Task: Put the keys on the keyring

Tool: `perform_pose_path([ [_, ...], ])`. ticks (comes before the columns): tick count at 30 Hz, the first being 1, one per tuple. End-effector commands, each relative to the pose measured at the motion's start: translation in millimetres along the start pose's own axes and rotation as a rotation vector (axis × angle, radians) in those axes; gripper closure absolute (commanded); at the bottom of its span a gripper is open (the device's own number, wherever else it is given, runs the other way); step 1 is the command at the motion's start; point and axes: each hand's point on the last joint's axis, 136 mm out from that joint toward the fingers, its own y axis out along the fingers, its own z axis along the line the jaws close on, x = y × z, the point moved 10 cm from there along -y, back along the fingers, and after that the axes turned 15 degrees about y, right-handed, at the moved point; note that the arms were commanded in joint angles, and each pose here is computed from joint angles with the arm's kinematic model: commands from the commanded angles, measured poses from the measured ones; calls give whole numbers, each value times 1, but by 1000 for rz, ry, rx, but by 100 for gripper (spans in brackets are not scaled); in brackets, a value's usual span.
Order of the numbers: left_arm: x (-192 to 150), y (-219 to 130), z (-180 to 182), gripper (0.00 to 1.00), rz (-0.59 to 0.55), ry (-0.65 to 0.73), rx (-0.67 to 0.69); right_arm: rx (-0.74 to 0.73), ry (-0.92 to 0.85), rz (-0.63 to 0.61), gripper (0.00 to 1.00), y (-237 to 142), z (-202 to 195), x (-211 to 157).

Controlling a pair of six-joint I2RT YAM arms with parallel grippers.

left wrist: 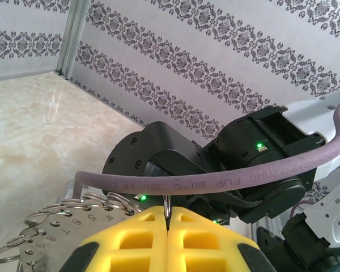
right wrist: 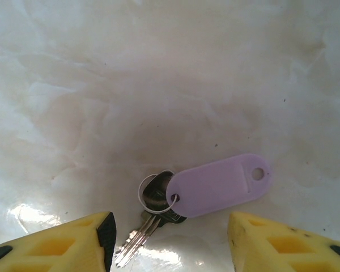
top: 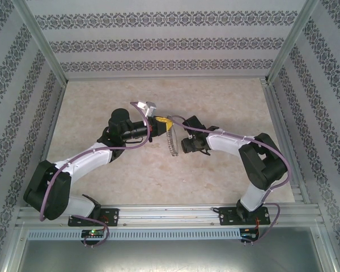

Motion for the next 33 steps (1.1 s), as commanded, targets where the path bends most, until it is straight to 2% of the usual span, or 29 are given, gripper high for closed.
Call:
perform_pose_path([
  [1,19,-1,-10,100,-52,71,-19,-42,-33,13,45,2,1,1],
  [8,18,-1,-10,100,-51,71,-16,-71,-22,13,48,7,-2,7],
  [23,17,0,-9,100,-50,66,-15,-55,96,-71,59,-3,-22,37],
  [33,18,-1,-10,100,-56,64,-18,-4,4,-25,58,-8,-14,15],
])
